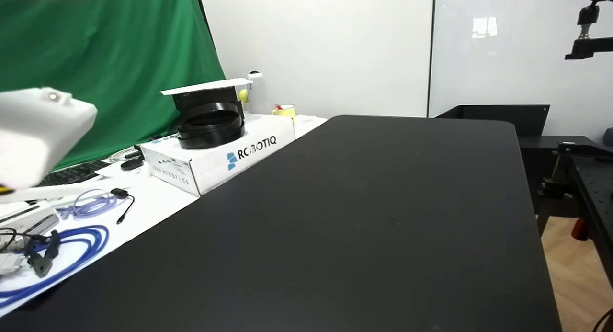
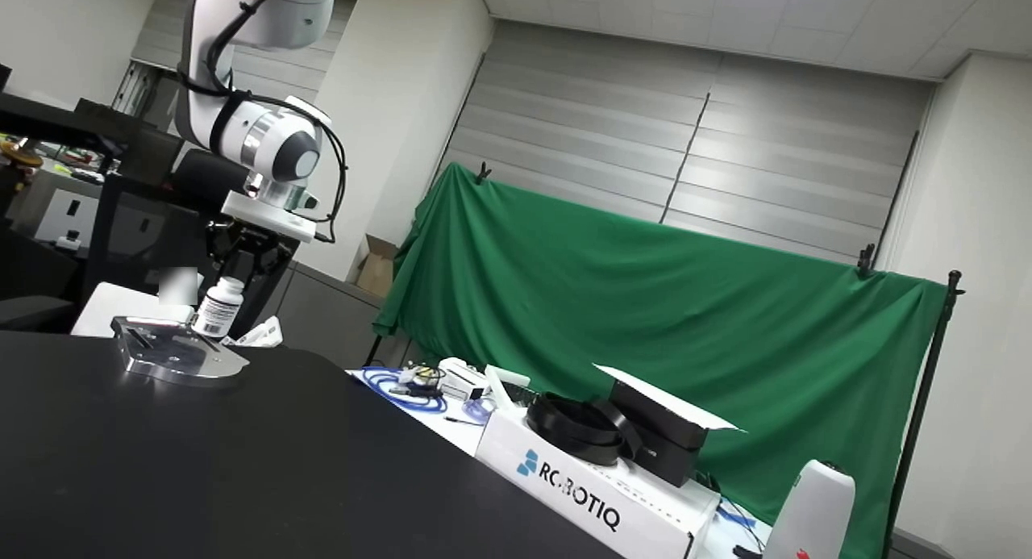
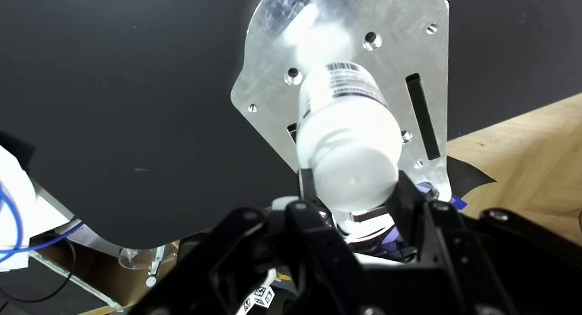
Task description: Place the bottle on the silver object then on the back edge of the table
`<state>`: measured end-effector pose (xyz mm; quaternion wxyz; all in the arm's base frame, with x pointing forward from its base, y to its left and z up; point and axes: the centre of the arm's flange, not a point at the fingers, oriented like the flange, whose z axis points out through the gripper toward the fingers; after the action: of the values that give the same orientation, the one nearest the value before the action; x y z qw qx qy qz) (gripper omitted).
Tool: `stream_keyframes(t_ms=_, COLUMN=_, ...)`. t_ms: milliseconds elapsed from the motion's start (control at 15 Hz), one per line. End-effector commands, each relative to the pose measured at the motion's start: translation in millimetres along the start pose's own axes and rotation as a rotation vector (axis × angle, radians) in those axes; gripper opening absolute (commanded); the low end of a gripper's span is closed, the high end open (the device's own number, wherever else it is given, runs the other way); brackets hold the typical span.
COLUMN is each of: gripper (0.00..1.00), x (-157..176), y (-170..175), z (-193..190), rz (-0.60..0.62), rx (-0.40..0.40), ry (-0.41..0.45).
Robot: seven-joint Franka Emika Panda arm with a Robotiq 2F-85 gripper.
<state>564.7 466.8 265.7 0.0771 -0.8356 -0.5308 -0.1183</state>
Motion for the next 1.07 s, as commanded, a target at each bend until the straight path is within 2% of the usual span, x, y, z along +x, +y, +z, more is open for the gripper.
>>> stream_keyframes(t_ms=0, gripper=0.18, x=10, y=6, z=-1, rz=0.013, rx=0.011, ry=0.022)
stream_keyframes(t_ms=67, gripper=0.18, x=10, y=6, z=-1, rz=0.034, rx=0.019, ry=0.013)
stream_keyframes(t_ms=133, gripper=0.18, x=2, y=1, z=1, rz=0.005, rx=0.002, ry=0.007)
stream_keyframes(t_ms=200, gripper=0.43, x=2, y=1, z=2, rz=0.004, rx=0.002, ry=0.006)
stream_keyframes(t_ms=667, gripper=0.43, x=1, y=1, z=6, rz=0.004, rx=0.005, ry=0.003)
stream_keyframes(t_ms=733, gripper=0.18, x=1, y=1, z=6, rz=0.004, rx=0.005, ry=0.003)
stream_keyframes(t_ms=1000, gripper=0.18, x=-2, y=2, z=11, rz=-0.018, rx=-0.053, ry=-0.015)
